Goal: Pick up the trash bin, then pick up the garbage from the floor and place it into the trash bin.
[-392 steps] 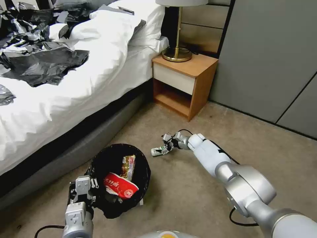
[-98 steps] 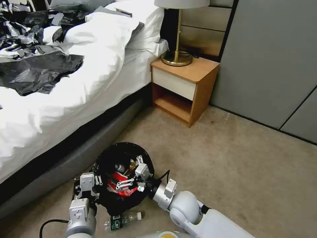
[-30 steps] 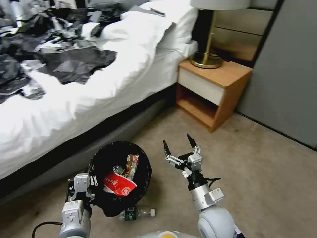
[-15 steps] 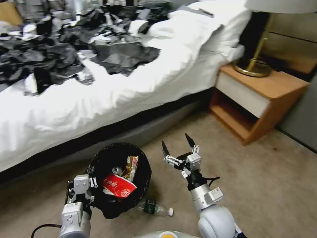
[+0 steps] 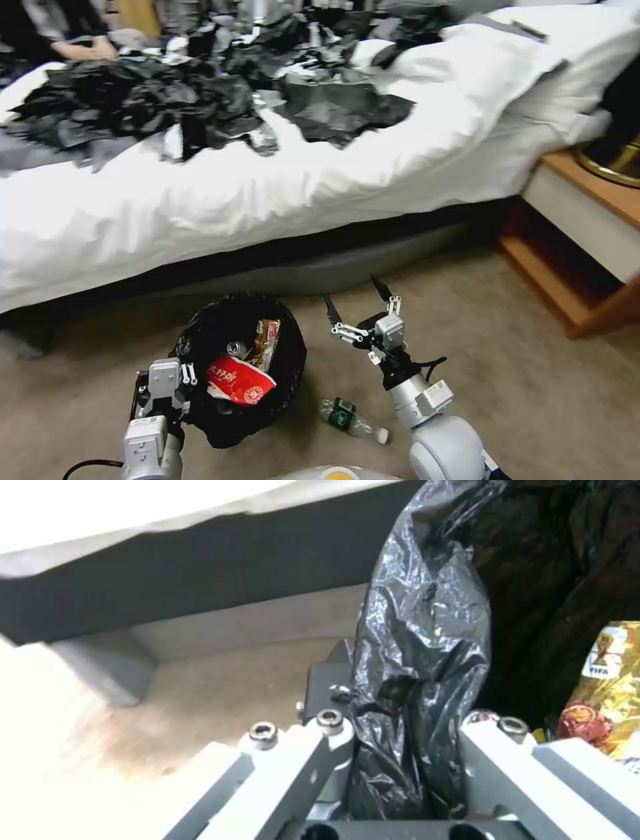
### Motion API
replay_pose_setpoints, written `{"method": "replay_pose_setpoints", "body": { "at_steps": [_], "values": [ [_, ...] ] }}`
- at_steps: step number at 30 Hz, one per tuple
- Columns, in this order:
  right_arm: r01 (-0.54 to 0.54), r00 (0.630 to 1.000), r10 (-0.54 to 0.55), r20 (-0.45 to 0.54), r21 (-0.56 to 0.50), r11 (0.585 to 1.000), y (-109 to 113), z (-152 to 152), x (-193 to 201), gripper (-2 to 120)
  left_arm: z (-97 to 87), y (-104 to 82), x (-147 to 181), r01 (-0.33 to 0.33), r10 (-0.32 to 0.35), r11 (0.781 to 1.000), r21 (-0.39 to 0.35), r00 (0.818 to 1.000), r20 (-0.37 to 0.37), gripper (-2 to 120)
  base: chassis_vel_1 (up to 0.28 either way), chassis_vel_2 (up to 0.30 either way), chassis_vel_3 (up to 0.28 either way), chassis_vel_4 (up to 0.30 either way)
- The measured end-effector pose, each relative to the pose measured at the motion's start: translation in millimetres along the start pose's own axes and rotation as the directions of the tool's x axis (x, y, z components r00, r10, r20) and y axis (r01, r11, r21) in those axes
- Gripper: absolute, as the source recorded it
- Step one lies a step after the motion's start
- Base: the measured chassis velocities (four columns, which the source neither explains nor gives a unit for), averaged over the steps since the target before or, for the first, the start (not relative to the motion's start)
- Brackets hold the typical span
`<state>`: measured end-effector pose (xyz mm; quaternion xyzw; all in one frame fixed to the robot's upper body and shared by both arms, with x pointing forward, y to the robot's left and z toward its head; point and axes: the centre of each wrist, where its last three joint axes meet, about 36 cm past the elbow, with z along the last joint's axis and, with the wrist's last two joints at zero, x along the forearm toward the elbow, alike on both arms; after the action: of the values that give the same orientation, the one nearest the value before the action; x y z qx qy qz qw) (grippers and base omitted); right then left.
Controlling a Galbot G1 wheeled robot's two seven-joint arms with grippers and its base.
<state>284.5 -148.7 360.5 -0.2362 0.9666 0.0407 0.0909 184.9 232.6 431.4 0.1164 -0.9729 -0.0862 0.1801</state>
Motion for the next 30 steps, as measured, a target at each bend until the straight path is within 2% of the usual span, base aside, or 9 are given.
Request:
{"method": "replay_pose_setpoints", "body": {
  "at_steps": [12,16,19,21,22,23,24,28,30],
  "values": [
    [0.010,1.000,-0.010,-0.014,0.016,1.000,-8,3,3,100,1.8,-0.7,-1,0.003,-0.003,1.000,0.003,1.000,0.002,3,0.055,0.061,0.056,0.045],
    [0.069,0.994,-0.062,-0.090,0.067,0.995,-25,5,13,100,2.4,-0.1,-2,0.004,-0.004,1.000,0.002,1.000,0.001,3,0.000,0.000,0.000,0.000],
    [0.121,0.975,-0.103,-0.198,0.083,0.989,-35,11,25,100,3.4,0.1,-2,0.006,-0.006,1.000,0.002,1.000,-0.002,3,0.000,0.000,0.000,0.000],
    [0.121,0.975,-0.103,-0.198,0.083,0.989,-35,11,25,100,3.4,0.1,-2,0.006,-0.006,1.000,0.002,1.000,-0.002,3,0.000,0.000,0.000,0.000],
    [0.160,0.944,-0.133,-0.302,0.065,0.985,-42,19,36,100,5.0,-0.1,-3,0.006,-0.006,1.000,0.003,1.000,-0.004,3,0.000,0.000,0.000,0.000],
    [0.173,0.929,-0.143,-0.341,0.059,0.983,-45,23,40,100,5.9,-0.2,-3,0.006,-0.006,1.000,0.003,1.000,-0.005,3,0.000,0.000,0.000,0.000],
    [0.173,0.929,-0.143,-0.341,0.059,0.983,-45,23,40,100,5.9,-0.2,-3,0.006,-0.006,1.000,0.003,1.000,-0.005,3,0.000,0.000,0.000,0.000],
    [0.225,0.846,-0.186,-0.500,0.018,0.974,-56,42,59,100,10.0,-0.7,-4,0.007,-0.007,1.000,0.007,1.000,-0.011,3,0.000,0.000,0.000,0.000],
    [0.228,0.825,-0.196,-0.530,-0.004,0.974,-57,45,63,100,10.6,-0.8,-4,0.007,-0.007,1.000,0.008,1.000,-0.011,3,0.000,0.000,0.000,0.000]
  ]
}}
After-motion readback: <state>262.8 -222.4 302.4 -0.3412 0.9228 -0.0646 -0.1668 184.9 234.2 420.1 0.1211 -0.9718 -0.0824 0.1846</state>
